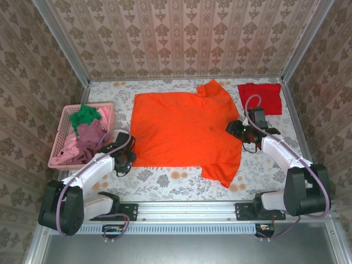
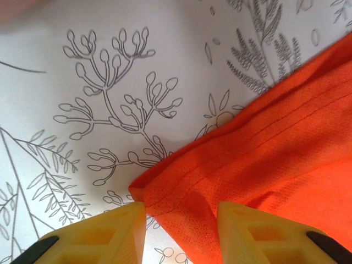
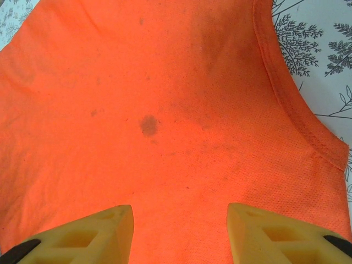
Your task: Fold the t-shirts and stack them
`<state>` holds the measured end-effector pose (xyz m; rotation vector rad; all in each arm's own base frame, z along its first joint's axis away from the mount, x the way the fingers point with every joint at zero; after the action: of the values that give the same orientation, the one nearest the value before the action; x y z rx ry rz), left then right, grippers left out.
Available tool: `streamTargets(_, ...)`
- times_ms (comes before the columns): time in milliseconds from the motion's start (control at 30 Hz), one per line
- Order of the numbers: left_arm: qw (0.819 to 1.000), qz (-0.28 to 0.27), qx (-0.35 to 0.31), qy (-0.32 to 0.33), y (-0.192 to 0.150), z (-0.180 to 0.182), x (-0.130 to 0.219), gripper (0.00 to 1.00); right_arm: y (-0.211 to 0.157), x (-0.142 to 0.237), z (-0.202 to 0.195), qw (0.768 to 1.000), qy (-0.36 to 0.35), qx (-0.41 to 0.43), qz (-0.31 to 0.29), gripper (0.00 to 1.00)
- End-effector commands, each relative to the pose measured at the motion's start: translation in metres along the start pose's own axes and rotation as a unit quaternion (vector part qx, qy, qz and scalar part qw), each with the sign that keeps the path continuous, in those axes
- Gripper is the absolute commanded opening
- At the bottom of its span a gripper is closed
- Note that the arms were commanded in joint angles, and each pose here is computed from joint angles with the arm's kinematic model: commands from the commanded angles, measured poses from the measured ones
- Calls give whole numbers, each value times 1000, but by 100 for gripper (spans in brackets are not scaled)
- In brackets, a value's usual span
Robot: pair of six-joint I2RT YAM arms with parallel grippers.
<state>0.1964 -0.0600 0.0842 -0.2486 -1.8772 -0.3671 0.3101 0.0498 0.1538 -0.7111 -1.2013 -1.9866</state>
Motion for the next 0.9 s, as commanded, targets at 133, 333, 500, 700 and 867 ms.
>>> streamTargets(133, 999, 19, 16, 26, -5, 8, -19, 28, 2, 4, 1, 1000, 6, -4, -2, 49)
streamTargets(333, 999, 13, 8, 28, -4, 9, -17, 1, -7, 19, -8, 999, -36, -23, -9, 49)
streamTargets(500, 1000, 2, 14, 7, -2, 11, -13, 0, -42, 46, -31, 992, -111, -65, -15, 48)
streamTargets(700, 1000, -1, 8, 11, -1, 10, -12, 0, -104, 65, -41, 985, -150, -68, 51, 47)
streamTargets(867, 1000, -7, 10, 12, 0, 11, -12, 0, -149, 57, -37, 983, -130, -63, 117, 43)
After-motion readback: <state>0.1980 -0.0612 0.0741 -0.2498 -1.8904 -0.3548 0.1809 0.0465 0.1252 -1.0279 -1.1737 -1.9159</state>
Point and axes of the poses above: each hand's point on the last joint's axis, 136 mm out from that joint toward the fingers, its own x axis back along the fingers, its own z axis along the line the jaws close on, y = z × x, the point moved 6 cm from there along x, back along the fingers, and after that the axes turned 12 degrees about x, right-handed, at the moved point
